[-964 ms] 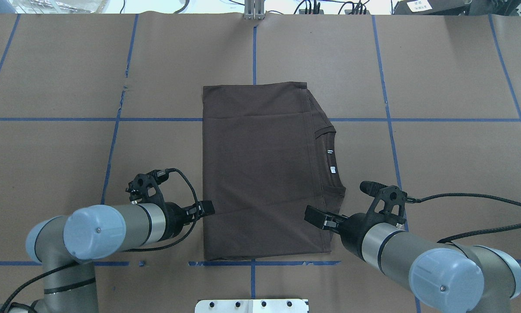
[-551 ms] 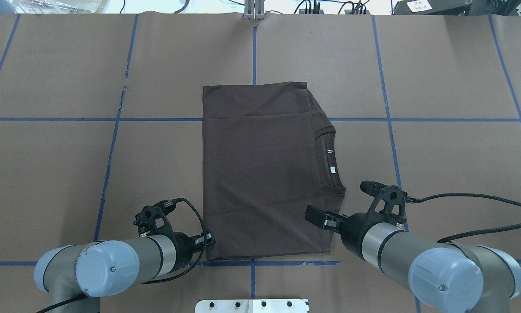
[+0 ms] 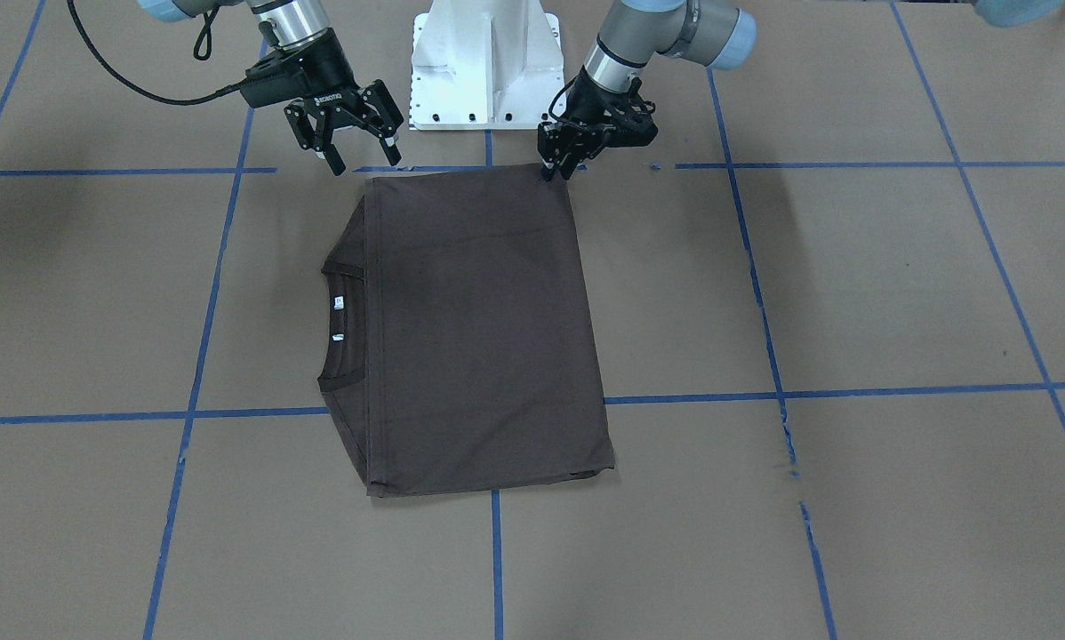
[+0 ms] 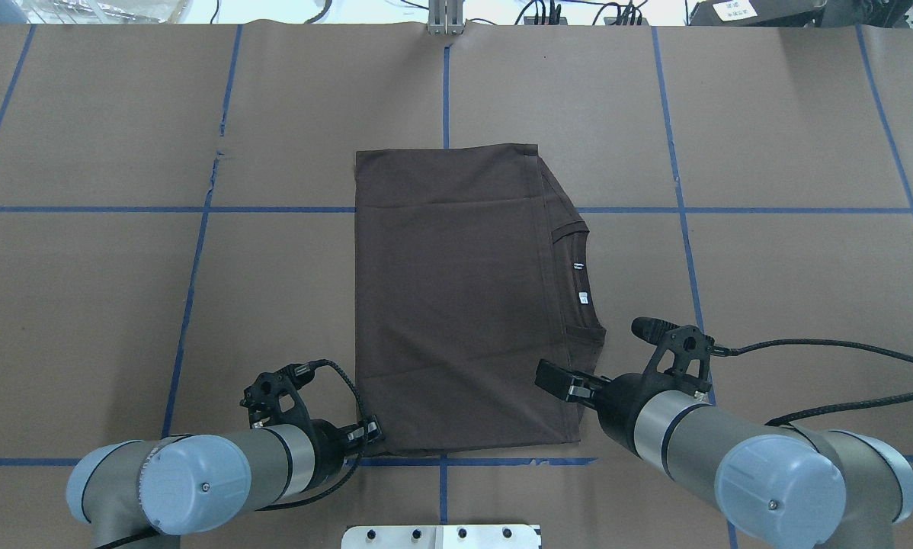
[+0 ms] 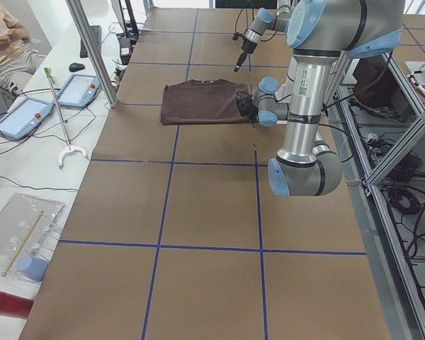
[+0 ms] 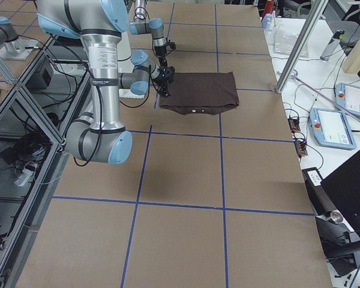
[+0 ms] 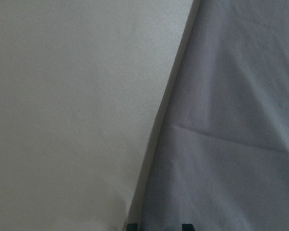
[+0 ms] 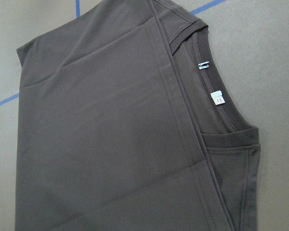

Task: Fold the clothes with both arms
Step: 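Grasp the shirt's near edge corners with both grippers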

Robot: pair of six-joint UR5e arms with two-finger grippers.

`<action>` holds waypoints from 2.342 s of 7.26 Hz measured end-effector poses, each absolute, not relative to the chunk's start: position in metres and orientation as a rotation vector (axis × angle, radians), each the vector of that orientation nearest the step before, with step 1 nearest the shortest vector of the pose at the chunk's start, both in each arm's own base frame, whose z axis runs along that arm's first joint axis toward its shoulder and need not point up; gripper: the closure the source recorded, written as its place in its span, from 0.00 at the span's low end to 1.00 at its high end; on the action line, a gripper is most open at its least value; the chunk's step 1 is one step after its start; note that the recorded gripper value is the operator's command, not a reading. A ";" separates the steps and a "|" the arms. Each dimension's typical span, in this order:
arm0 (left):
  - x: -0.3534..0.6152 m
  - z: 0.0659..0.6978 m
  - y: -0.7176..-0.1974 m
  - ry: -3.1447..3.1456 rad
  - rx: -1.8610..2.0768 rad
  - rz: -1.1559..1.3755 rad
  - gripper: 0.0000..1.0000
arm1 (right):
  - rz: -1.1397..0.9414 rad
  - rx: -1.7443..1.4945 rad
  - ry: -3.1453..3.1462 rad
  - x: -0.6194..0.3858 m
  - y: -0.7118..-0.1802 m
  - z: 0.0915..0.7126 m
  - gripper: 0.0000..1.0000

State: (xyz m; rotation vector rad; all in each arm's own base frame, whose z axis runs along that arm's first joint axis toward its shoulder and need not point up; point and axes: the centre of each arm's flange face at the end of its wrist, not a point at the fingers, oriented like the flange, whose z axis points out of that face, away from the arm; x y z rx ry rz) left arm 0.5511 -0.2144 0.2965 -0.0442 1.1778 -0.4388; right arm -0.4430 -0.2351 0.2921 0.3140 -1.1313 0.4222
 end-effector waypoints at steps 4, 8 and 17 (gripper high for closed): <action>0.555 0.298 -0.210 1.173 -0.049 -0.431 0.55 | 0.422 0.315 -1.128 -0.443 -0.235 0.293 0.00; 0.559 0.298 -0.202 1.172 -0.058 -0.419 0.69 | 0.423 0.316 -1.128 -0.443 -0.235 0.293 0.00; 0.556 0.291 -0.203 1.187 -0.068 -0.450 1.00 | 0.597 0.222 -0.935 -0.492 -0.240 0.277 0.26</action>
